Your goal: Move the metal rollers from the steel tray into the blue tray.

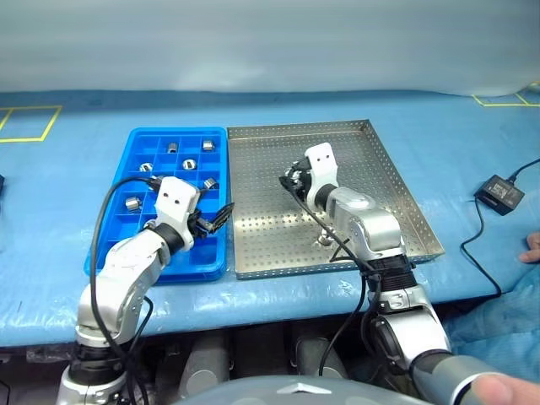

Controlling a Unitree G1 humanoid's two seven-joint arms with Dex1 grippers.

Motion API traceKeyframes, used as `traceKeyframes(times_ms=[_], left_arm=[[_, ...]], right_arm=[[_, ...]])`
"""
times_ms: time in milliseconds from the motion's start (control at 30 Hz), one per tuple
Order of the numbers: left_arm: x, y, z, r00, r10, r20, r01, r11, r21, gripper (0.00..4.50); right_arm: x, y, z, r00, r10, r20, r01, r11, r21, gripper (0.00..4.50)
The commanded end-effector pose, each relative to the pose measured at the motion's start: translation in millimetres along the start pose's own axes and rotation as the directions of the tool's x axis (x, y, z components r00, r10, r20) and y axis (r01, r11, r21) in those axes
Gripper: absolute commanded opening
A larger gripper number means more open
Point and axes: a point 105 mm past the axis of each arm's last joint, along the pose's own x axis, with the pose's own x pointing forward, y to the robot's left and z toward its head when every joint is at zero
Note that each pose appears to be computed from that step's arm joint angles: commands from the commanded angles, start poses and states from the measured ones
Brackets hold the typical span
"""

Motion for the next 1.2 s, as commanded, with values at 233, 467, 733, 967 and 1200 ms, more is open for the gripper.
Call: traceKeyframes(times_ms=[233, 467, 733, 967, 1200], left_arm=[[-37, 20, 0, 0.985, 0.166, -0.053, -0.165, 0.986, 0.037, 3.63], [-46, 12, -14, 0.979, 0.191, -0.064, -0.194, 0.980, -0.035, 3.63], [-48, 7, -15, 0.976, 0.212, -0.053, -0.215, 0.975, -0.056, 3.63], [-50, 6, -16, 0.973, 0.227, -0.051, -0.230, 0.971, -0.061, 3.63], [-50, 6, -15, 0.972, 0.230, -0.053, -0.233, 0.971, -0.050, 3.63]], right_arm=[[-6, 93, 16, 0.892, 0.452, -0.018, -0.448, 0.879, -0.162, 1.71], [25, 112, 22, 0.852, 0.522, 0.027, -0.507, 0.838, -0.204, 1.71], [52, 132, 29, 0.828, 0.557, 0.064, -0.536, 0.821, -0.198, 1.71], [72, 130, 33, 0.855, 0.515, 0.067, -0.500, 0.851, -0.165, 1.71], [78, 127, 28, 0.857, 0.513, 0.039, -0.503, 0.851, -0.152, 2.71]])
